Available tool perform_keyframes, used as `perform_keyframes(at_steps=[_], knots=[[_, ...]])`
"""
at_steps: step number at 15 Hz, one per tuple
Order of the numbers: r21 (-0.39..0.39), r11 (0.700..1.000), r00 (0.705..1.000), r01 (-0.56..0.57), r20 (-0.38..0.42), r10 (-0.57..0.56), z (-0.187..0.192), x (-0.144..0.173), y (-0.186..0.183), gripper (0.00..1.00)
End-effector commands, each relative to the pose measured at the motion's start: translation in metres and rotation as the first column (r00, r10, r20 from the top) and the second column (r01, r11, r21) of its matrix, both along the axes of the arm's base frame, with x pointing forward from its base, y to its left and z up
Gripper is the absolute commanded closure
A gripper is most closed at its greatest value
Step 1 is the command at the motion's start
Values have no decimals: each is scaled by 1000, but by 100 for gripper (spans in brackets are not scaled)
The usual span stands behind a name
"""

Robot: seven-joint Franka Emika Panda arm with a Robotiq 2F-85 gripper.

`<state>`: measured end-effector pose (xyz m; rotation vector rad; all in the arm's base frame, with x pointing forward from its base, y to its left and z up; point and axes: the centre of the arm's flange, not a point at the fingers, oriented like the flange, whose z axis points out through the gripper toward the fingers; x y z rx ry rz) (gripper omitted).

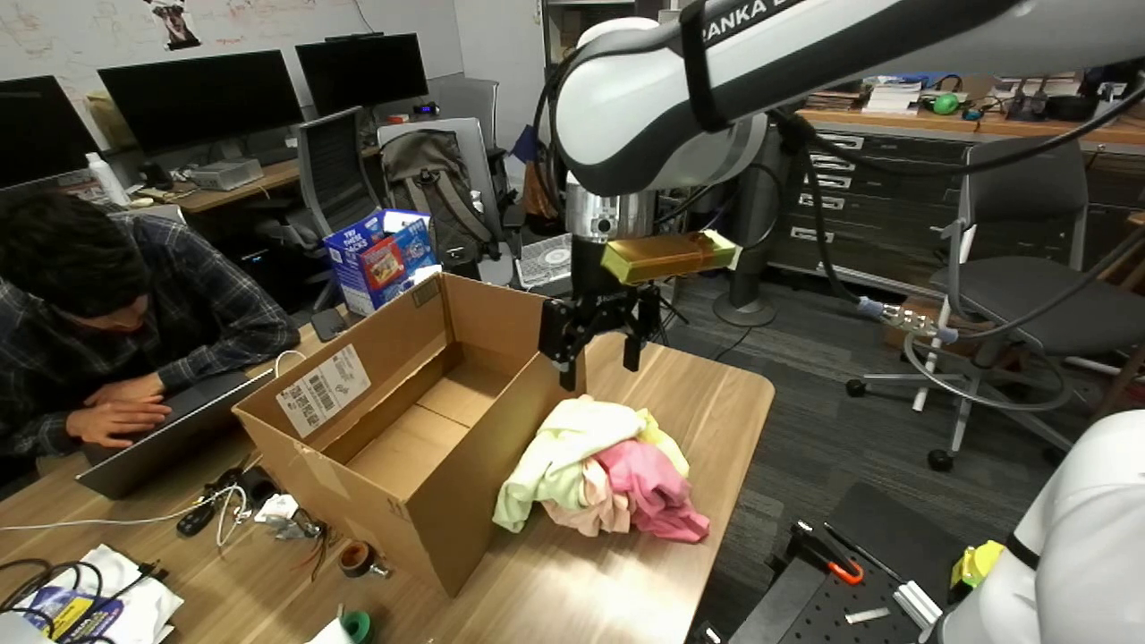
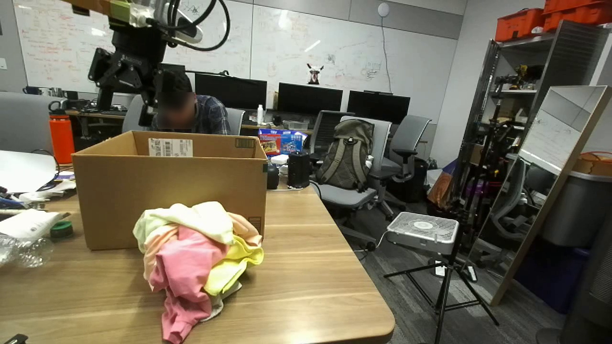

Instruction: Put the shirts and towels in the box

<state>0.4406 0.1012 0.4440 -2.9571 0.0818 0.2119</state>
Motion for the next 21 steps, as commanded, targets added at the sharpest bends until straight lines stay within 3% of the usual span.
perform_keyframes(at_steps=[1,10,21], knots=[[-8,999,998,-51,21,51,-23,16,-1,0],[-54,994,996,-93,6,93,-79,45,-22,0],[17,973,972,-232,-32,232,-133,49,-17,0]])
